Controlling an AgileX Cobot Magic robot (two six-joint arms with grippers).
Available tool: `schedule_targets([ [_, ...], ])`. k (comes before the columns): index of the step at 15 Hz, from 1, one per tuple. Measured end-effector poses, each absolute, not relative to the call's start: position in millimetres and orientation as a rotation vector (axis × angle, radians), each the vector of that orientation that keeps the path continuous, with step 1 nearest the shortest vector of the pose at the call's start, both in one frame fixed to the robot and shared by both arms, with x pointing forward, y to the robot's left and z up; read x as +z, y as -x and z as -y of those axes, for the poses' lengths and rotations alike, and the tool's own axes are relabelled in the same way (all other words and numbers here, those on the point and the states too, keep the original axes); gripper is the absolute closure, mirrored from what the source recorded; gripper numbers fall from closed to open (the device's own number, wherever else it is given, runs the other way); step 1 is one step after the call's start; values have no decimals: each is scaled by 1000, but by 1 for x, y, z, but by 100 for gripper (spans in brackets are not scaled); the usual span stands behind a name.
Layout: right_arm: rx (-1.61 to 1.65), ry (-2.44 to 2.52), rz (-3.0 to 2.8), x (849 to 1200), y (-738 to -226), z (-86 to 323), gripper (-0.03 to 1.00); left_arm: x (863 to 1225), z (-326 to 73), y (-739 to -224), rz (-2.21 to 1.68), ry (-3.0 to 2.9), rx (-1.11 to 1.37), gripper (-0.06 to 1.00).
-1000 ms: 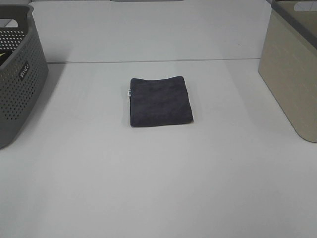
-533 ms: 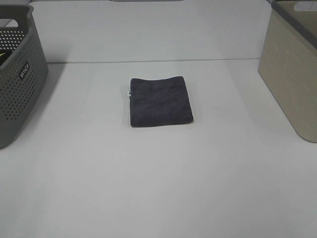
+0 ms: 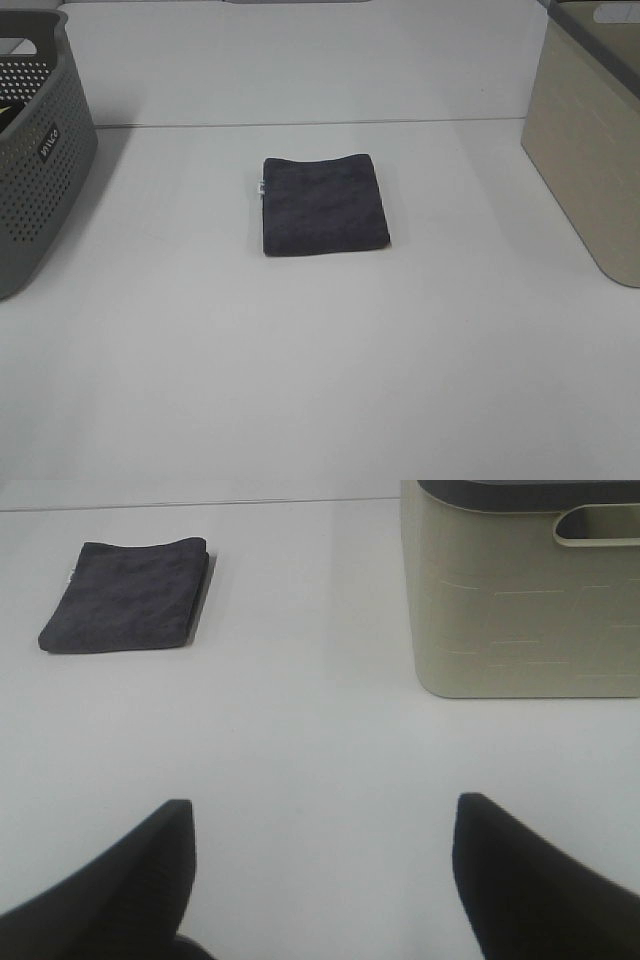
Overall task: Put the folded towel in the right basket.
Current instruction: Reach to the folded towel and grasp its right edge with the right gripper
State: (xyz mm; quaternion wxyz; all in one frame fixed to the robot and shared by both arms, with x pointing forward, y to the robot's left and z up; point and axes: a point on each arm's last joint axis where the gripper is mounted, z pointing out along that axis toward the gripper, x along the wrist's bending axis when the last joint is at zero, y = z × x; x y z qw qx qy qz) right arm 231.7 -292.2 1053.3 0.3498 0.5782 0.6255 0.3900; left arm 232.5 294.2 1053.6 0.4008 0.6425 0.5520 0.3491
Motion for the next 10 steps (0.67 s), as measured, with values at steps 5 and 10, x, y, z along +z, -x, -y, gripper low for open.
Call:
schedule_targets([
  [5,1010,-1498,-1620,1053,-232,292,28,1054,-294,-233,-1396,-1625,883,-3],
  [10,1010,-1498,-1620,1053,-232,292,28,1054,-294,-233,-1396,-1625,883,-3],
])
